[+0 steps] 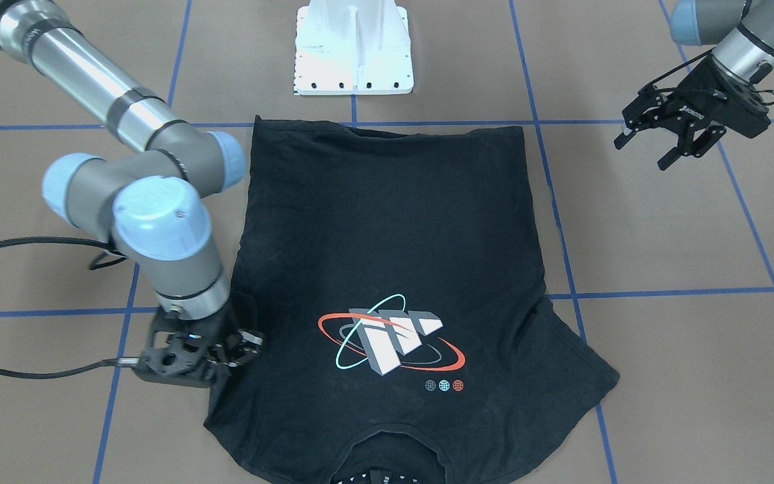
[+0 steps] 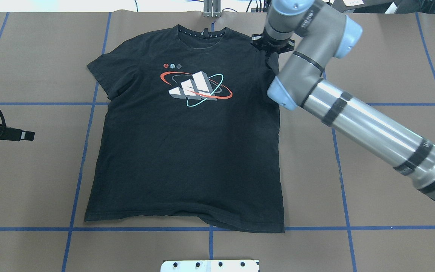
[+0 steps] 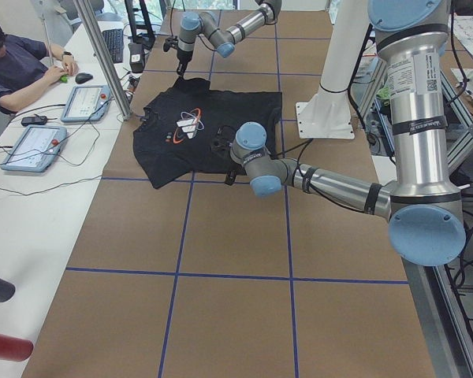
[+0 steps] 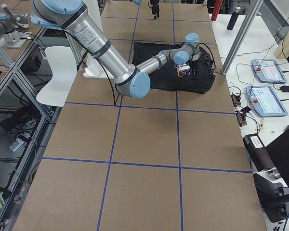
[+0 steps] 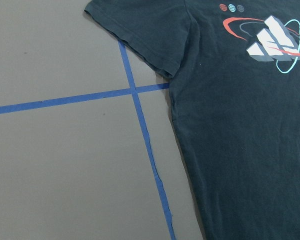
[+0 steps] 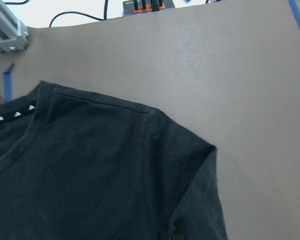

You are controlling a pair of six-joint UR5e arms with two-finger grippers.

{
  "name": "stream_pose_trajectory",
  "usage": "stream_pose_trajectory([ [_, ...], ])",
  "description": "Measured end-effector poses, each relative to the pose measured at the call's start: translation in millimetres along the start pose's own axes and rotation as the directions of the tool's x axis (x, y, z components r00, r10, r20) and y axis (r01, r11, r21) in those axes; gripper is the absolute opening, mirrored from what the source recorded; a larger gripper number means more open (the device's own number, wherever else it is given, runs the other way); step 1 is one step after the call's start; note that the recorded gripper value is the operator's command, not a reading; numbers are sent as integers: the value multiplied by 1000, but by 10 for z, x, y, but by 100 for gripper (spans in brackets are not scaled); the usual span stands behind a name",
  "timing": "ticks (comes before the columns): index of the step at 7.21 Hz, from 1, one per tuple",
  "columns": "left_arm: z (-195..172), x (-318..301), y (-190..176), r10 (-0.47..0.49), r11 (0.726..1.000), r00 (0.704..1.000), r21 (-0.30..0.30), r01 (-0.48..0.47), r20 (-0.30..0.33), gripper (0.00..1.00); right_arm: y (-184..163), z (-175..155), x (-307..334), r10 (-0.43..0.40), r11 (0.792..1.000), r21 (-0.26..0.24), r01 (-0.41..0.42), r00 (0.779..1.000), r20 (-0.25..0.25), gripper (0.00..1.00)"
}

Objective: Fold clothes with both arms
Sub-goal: 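Grasp the sleeve with the right gripper and fold it toward the collar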

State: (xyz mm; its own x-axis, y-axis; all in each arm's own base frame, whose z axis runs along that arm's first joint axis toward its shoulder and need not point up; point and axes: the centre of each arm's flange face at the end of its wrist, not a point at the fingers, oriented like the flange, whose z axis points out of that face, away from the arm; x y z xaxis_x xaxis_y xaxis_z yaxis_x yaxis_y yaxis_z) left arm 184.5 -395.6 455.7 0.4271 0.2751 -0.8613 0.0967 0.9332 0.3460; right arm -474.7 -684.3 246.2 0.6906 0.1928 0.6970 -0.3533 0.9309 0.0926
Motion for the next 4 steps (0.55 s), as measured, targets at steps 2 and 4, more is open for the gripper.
stream_pose_trajectory([
  [2, 0, -5, -2, 0, 1000, 1000, 0, 0, 1, 100, 169, -11, -542, 0, 1000, 12, 0, 1000, -2, 0],
  [4, 9, -9, -3, 2, 1000, 1000, -1, -2, 1, 100, 429, 43, -805, -28, 999, 32, 28, 1000, 15, 99],
])
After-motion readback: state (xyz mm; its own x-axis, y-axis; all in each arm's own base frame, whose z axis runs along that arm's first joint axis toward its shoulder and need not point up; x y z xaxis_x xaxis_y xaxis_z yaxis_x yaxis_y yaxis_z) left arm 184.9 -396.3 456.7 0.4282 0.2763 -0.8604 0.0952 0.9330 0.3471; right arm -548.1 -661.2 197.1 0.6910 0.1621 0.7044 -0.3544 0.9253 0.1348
